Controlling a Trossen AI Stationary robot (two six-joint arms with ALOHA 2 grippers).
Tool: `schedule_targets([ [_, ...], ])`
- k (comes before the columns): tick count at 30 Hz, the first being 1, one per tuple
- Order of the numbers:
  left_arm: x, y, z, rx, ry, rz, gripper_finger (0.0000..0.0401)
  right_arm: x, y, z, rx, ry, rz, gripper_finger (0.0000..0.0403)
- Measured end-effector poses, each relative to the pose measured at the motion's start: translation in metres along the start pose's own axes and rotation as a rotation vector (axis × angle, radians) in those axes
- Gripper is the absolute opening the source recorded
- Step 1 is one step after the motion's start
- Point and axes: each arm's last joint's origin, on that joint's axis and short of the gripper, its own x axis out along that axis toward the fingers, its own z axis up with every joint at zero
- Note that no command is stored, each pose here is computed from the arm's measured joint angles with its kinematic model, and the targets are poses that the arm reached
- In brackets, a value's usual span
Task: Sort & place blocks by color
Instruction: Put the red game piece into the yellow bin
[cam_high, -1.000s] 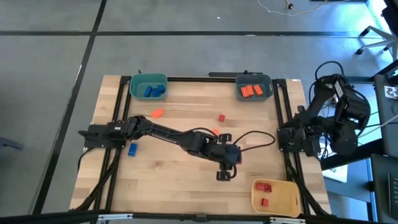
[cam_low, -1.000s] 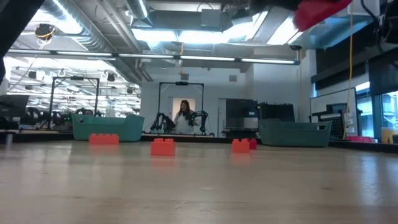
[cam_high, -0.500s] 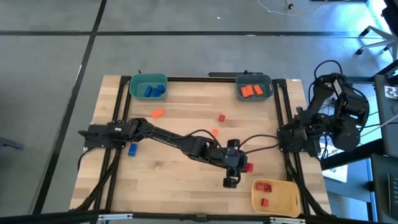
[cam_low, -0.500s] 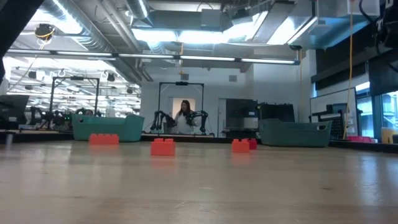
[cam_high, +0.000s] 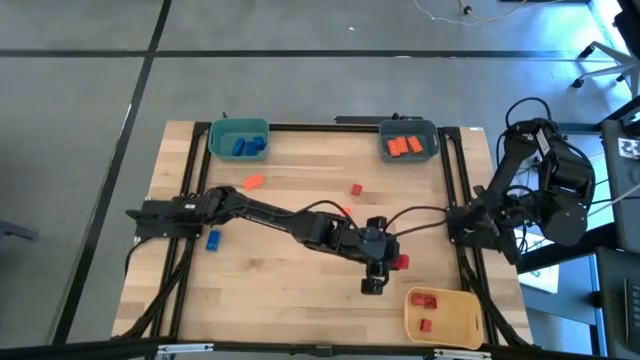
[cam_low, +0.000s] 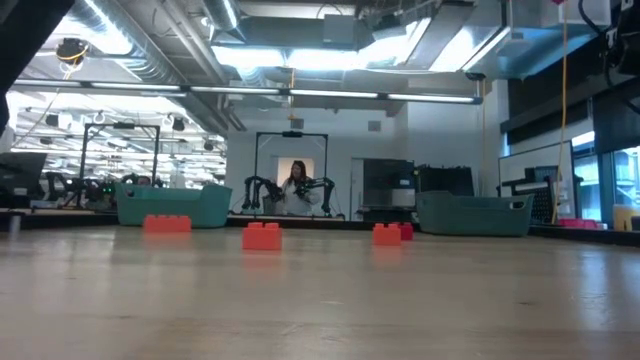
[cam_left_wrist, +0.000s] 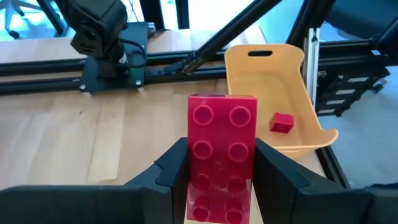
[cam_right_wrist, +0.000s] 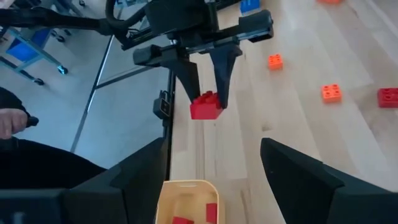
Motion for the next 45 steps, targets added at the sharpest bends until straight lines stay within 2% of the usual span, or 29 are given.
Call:
schedule_targets([
  [4, 0.0, 0.001, 0.002, -0.007, -0.023, -0.006, 0.0127, 0.001, 0.001, 0.0, -0.003, -0.027, -0.013, 0.0262],
  [10, -0.003, 0.011, 0.016, -0.048, -0.125, -0.093, 0.0128, 0.003, 0.003, 0.001, -0.006, -0.068, -0.036, 0.0262],
  [14, -0.003, 0.026, 0.02, -0.11, -0.141, -0.128, 0.0127, 0.004, 0.004, 0.0, -0.015, -0.06, -0.039, 0.0262],
  [20, -0.004, 0.054, 0.029, -0.218, -0.187, -0.25, 0.0127, 0.009, 0.01, -0.004, -0.085, -0.024, -0.046, 0.0262],
  [28, -0.01, 0.078, 0.044, -0.271, -0.299, -0.441, 0.0127, 0.026, 0.025, -0.011, -0.346, 0.0, -0.112, 0.0262],
  [38, -0.01, 0.081, 0.045, -0.327, -0.291, -0.453, 0.0127, 0.059, 0.038, -0.014, -0.603, 0.046, -0.266, 0.0262],
  [45, -0.008, 0.076, 0.039, -0.369, -0.214, -0.468, 0.0127, 0.073, 0.04, -0.014, -0.727, 0.082, -0.325, 0.0262],
])
